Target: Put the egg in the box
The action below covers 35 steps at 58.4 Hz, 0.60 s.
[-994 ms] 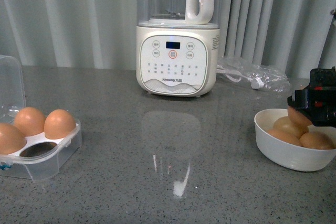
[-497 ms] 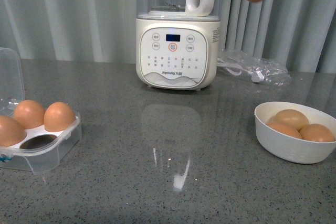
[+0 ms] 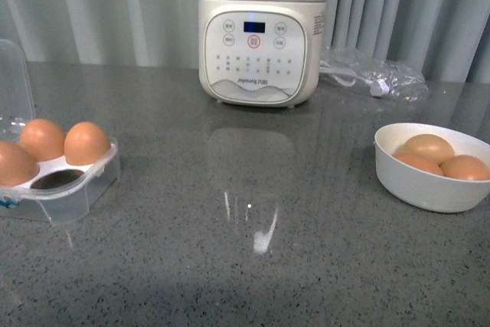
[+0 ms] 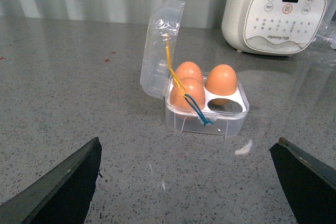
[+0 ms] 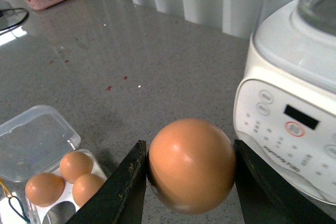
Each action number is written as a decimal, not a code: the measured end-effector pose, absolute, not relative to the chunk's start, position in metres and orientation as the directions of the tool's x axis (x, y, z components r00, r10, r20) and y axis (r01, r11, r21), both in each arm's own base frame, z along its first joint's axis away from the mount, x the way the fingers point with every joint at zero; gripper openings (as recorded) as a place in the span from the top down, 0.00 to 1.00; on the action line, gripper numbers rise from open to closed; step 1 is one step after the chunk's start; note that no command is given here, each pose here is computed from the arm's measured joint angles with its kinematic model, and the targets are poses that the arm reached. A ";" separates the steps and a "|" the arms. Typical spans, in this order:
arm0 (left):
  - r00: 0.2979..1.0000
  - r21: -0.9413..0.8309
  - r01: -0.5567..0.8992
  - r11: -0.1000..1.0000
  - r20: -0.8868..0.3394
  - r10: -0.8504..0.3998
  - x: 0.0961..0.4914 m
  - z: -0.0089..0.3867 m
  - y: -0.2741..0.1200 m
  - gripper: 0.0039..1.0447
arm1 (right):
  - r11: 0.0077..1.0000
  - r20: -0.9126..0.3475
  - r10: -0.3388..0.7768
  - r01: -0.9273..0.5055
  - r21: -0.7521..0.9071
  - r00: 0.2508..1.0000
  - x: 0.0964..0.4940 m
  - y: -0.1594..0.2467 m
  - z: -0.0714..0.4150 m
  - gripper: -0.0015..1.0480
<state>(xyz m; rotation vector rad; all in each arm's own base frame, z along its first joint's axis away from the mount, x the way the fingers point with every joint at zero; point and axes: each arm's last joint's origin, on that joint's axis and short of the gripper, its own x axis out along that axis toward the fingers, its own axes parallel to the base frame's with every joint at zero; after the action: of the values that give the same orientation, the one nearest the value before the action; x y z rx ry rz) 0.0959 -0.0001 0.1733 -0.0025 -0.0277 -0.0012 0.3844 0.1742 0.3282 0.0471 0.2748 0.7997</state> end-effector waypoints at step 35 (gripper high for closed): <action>1.000 -0.002 0.001 1.000 0.028 -0.001 0.096 0.173 0.000 0.06 | 0.454 -0.278 0.874 -0.873 0.177 0.398 0.367 0.239 0.269 0.61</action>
<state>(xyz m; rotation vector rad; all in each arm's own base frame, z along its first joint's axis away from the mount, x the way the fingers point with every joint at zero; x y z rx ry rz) 0.0959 -0.0001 0.1733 -0.0025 -0.0277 -0.0012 0.3667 0.2392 0.2689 0.0027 0.3538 1.1065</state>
